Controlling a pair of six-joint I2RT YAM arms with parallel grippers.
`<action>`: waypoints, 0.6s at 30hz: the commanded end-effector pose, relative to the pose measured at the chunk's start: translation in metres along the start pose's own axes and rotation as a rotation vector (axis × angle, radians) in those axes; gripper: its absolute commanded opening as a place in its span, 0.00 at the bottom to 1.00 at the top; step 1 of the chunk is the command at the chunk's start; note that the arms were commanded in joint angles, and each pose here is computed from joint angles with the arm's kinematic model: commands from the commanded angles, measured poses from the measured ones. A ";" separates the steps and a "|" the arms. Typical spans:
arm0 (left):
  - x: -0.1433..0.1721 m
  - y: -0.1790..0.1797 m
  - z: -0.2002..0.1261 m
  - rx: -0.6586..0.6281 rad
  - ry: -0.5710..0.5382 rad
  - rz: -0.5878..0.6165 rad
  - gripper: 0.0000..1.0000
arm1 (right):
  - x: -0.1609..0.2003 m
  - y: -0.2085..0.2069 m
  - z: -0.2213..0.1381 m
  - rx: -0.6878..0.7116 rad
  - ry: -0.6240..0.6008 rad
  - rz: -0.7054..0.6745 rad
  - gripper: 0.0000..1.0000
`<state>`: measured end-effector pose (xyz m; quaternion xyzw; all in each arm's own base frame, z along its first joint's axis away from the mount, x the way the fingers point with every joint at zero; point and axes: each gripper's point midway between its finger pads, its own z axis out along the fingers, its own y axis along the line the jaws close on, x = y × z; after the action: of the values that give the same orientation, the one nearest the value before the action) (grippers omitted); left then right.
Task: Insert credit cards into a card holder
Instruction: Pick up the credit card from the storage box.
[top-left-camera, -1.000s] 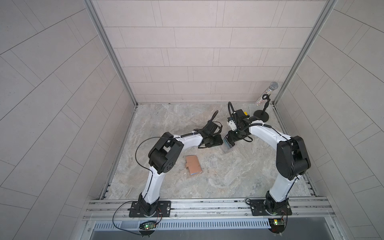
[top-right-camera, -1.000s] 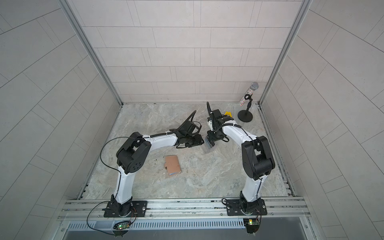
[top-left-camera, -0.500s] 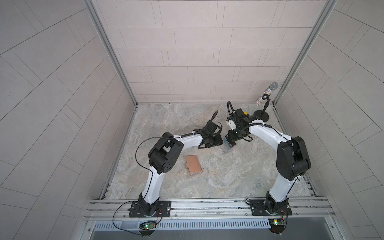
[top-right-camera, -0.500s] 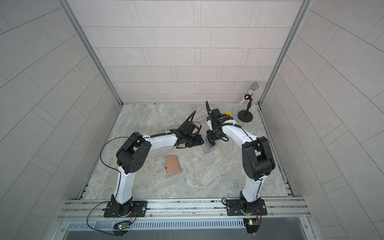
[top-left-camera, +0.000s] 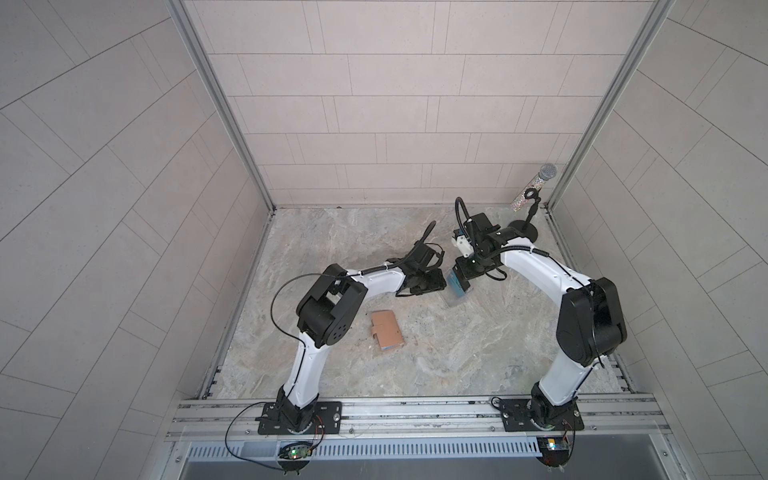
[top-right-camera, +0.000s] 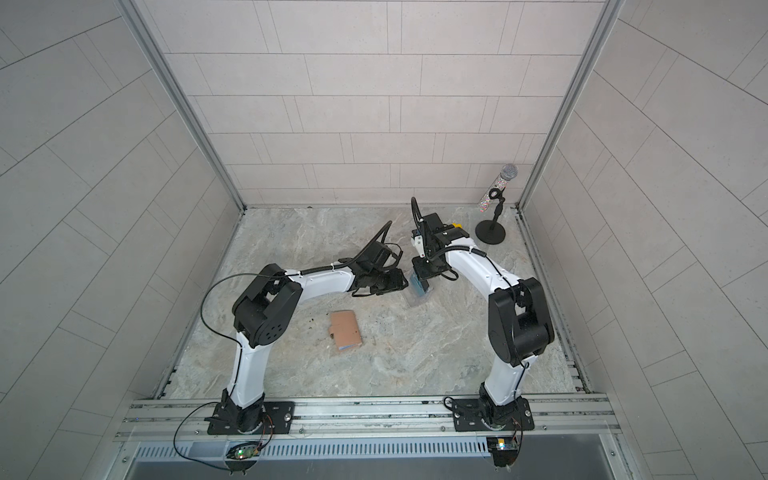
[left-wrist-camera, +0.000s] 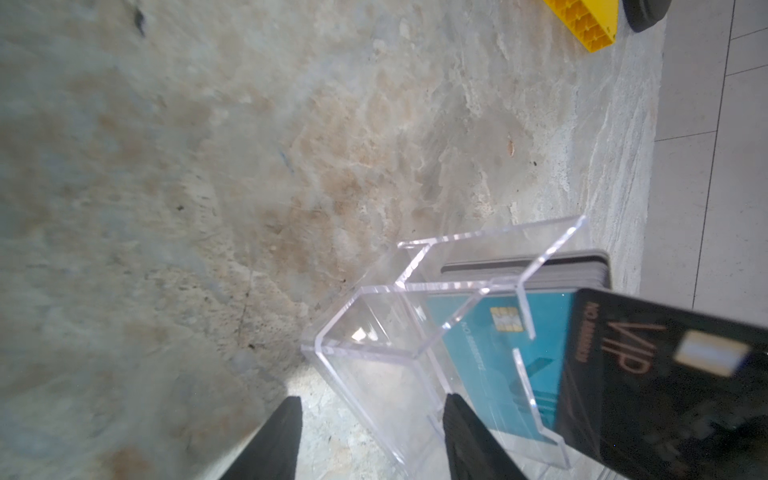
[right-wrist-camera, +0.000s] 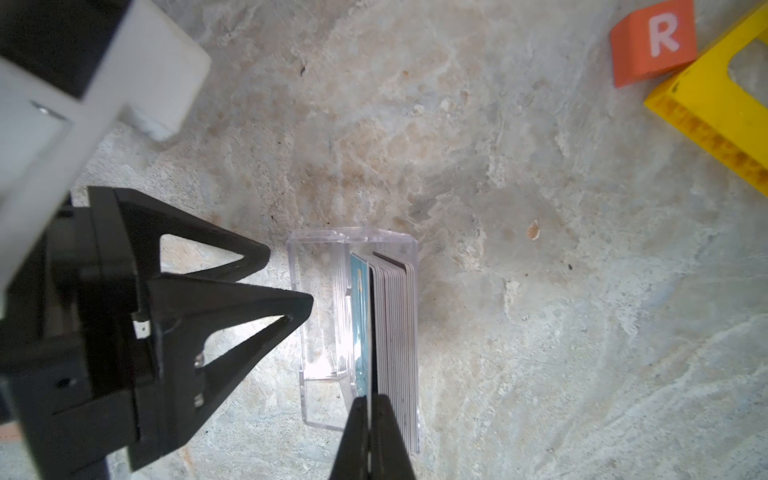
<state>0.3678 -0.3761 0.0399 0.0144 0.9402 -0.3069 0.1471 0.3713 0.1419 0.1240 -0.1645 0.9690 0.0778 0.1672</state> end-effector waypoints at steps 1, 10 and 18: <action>0.009 0.005 -0.009 -0.030 0.036 -0.002 0.63 | -0.002 0.004 -0.024 -0.016 -0.033 -0.007 0.00; -0.006 -0.045 -0.061 0.125 -0.044 0.078 0.81 | -0.007 0.009 -0.066 -0.023 -0.134 0.005 0.00; -0.004 -0.034 -0.132 0.052 -0.167 0.175 0.83 | -0.004 0.018 -0.094 -0.056 -0.240 -0.013 0.00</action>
<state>0.3405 -0.3552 0.1647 0.0693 0.9003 -0.3617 0.2321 0.3488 0.1396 0.2103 -0.1634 0.9424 0.1107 0.2702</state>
